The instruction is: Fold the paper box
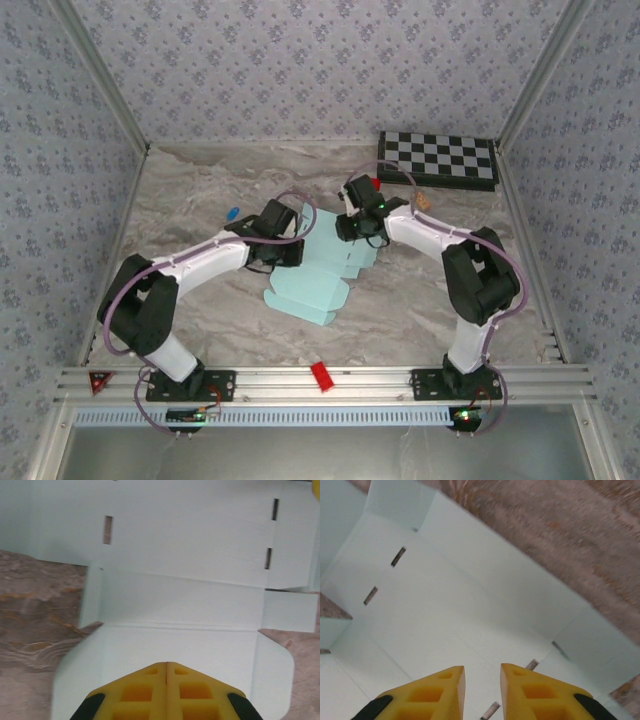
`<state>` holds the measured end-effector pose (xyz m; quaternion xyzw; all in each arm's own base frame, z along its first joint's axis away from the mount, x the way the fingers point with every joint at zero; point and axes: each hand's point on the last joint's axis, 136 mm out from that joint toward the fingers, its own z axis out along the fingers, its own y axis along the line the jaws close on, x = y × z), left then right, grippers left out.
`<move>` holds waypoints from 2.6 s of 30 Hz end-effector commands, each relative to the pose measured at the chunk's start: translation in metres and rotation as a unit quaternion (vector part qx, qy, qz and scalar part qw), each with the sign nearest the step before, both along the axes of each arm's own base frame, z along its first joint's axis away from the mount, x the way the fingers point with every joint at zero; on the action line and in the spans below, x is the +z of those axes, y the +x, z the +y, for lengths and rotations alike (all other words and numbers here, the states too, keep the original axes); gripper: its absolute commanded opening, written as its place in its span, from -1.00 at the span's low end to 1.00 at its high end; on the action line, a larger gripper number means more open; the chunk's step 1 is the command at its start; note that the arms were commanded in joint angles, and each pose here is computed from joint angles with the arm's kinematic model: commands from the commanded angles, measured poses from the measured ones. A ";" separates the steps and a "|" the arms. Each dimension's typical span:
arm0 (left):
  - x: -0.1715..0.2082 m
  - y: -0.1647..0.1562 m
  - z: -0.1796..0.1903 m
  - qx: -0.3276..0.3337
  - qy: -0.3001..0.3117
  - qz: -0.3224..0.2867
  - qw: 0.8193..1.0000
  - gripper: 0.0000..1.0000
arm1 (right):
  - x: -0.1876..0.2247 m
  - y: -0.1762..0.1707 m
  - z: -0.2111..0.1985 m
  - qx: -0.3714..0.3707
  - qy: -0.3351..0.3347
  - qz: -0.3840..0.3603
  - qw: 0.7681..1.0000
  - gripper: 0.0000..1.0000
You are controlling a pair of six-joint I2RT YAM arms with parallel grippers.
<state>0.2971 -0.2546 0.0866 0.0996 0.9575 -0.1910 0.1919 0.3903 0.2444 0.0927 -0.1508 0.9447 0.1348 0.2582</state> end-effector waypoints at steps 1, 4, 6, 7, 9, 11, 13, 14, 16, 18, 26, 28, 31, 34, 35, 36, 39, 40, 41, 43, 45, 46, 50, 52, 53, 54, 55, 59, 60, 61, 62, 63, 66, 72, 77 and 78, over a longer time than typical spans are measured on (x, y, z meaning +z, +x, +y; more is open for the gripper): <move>-0.003 0.000 -0.020 -0.007 -0.031 0.011 0.999 -1.00 | 0.012 0.014 -0.005 0.024 0.009 0.003 1.000 -0.40; -0.012 0.002 -0.028 -0.006 -0.033 0.017 0.999 -1.00 | 0.010 0.027 -0.014 0.032 0.004 0.012 0.999 -0.26; -0.019 0.005 -0.032 -0.006 -0.032 0.022 0.999 -1.00 | 0.009 0.035 -0.019 0.038 0.006 0.015 0.999 -0.18; -0.022 0.008 -0.033 -0.007 -0.029 0.024 0.999 -1.00 | 0.009 0.040 -0.021 0.039 0.006 0.018 0.999 -0.15; -0.026 0.011 -0.036 -0.009 -0.025 0.027 0.999 -1.00 | 0.009 0.048 -0.024 0.047 0.009 0.024 0.999 -0.14; -0.031 0.012 -0.038 -0.013 -0.021 0.030 0.999 -1.00 | 0.007 0.055 -0.025 0.056 0.012 0.026 0.998 -0.07; -0.035 0.013 -0.038 -0.016 -0.016 0.033 0.999 -1.00 | 0.003 0.058 -0.026 0.063 0.006 0.030 0.998 0.01; -0.038 0.012 -0.038 -0.016 -0.011 0.035 0.999 -1.00 | 0.001 0.060 -0.025 0.067 0.004 0.033 0.997 0.02; -0.045 0.011 -0.035 -0.014 -0.003 0.041 0.999 -1.00 | -0.002 0.064 -0.024 0.071 0.006 0.037 0.997 0.06; -0.052 0.008 -0.031 -0.012 0.005 0.047 0.999 -1.00 | -0.004 0.068 -0.021 0.079 0.012 0.037 0.996 0.11; -0.079 -0.007 -0.015 0.006 0.040 0.059 0.997 -1.00 | -0.015 0.086 -0.013 0.105 0.005 0.031 0.994 0.15; -0.085 -0.010 -0.012 0.011 0.048 0.060 0.997 -1.00 | -0.019 0.084 -0.013 0.116 -0.001 0.039 0.993 0.17; -0.091 -0.014 -0.006 0.017 0.062 0.061 0.996 -1.00 | -0.026 0.083 -0.012 0.133 -0.006 0.051 0.990 0.18; -0.094 -0.017 -0.004 0.016 0.073 0.060 0.995 -1.00 | -0.033 0.082 -0.010 0.149 -0.012 0.068 0.986 0.20; -0.095 -0.018 -0.004 0.015 0.076 0.061 0.995 -1.00 | -0.036 0.082 -0.010 0.154 -0.011 0.074 0.985 0.20; -0.096 -0.018 -0.004 0.015 0.077 0.061 0.995 -1.00 | -0.038 0.081 -0.010 0.157 -0.011 0.078 0.984 0.20; -0.098 -0.021 -0.005 0.012 0.080 0.063 0.995 -1.00 | -0.041 0.081 -0.008 0.167 -0.001 0.092 0.982 0.20; -0.098 -0.021 -0.004 0.012 0.082 0.062 0.995 -1.00 | -0.041 0.081 -0.007 0.171 0.003 0.096 0.981 0.20; -0.098 -0.021 -0.004 0.012 0.082 0.062 0.995 -1.00 | -0.043 0.080 -0.006 0.175 0.006 0.100 0.979 0.20; -0.098 -0.022 -0.004 0.011 0.083 0.061 0.995 -1.00 | -0.046 0.080 -0.006 0.177 0.010 0.109 0.978 0.20; -0.098 -0.022 -0.005 0.010 0.083 0.061 0.995 -1.00 | -0.050 0.078 -0.005 0.181 0.014 0.118 0.976 0.19; -0.097 -0.022 -0.004 0.011 0.082 0.061 0.995 -1.00 | -0.050 0.077 -0.005 0.183 0.017 0.122 0.975 0.19; -0.097 -0.023 -0.005 0.010 0.084 0.060 0.995 -1.00 | -0.058 0.074 -0.002 0.192 0.023 0.143 0.971 0.16; -0.097 -0.022 -0.004 0.010 0.084 0.059 0.995 -1.00 | -0.060 0.072 0.000 0.198 0.030 0.151 0.968 0.12; -0.097 -0.022 -0.004 0.011 0.085 0.059 0.995 -1.00 | -0.060 0.071 0.001 0.201 0.034 0.154 0.967 0.11; -0.097 -0.022 -0.004 0.011 0.085 0.059 0.995 -1.00 | -0.060 0.070 0.002 0.202 0.037 0.155 0.966 0.09; -0.097 -0.023 -0.003 0.011 0.086 0.059 0.994 -1.00 | -0.060 0.069 0.003 0.205 0.039 0.156 0.965 0.07; -0.097 -0.023 -0.003 0.011 0.088 0.058 0.994 -1.00 | -0.059 0.064 0.005 0.218 0.053 0.164 0.961 -0.03; -0.096 -0.022 -0.003 0.011 0.087 0.058 0.994 -1.00 | -0.058 0.062 0.006 0.221 0.058 0.167 0.959 -0.06; -0.096 -0.022 -0.003 0.011 0.087 0.058 0.994 -1.00 | -0.057 0.061 0.005 0.224 0.061 0.169 0.958 -0.08; -0.096 -0.023 -0.002 0.011 0.088 0.058 0.994 -1.00 | -0.056 0.059 0.006 0.229 0.066 0.173 0.956 -0.08; -0.096 -0.022 -0.002 0.012 0.088 0.058 0.994 -1.00 | -0.054 0.057 0.007 0.233 0.069 0.175 0.954 -0.10; -0.096 -0.022 -0.003 0.012 0.087 0.057 0.995 -1.00 | -0.050 0.053 0.006 0.244 0.074 0.180 0.950 -0.16; -0.095 -0.021 -0.003 0.011 0.087 0.056 0.995 -1.00 | -0.040 0.054 0.003 0.258 0.073 0.167 0.949 -0.37; -0.094 -0.021 -0.004 0.010 0.087 0.057 0.994 -1.00 | -0.031 0.055 0.002 0.280 0.064 0.143 0.947 -0.55; -0.093 -0.020 -0.004 0.010 0.086 0.056 0.995 -1.00 | -0.029 0.055 0.002 0.284 0.062 0.136 0.947 -0.60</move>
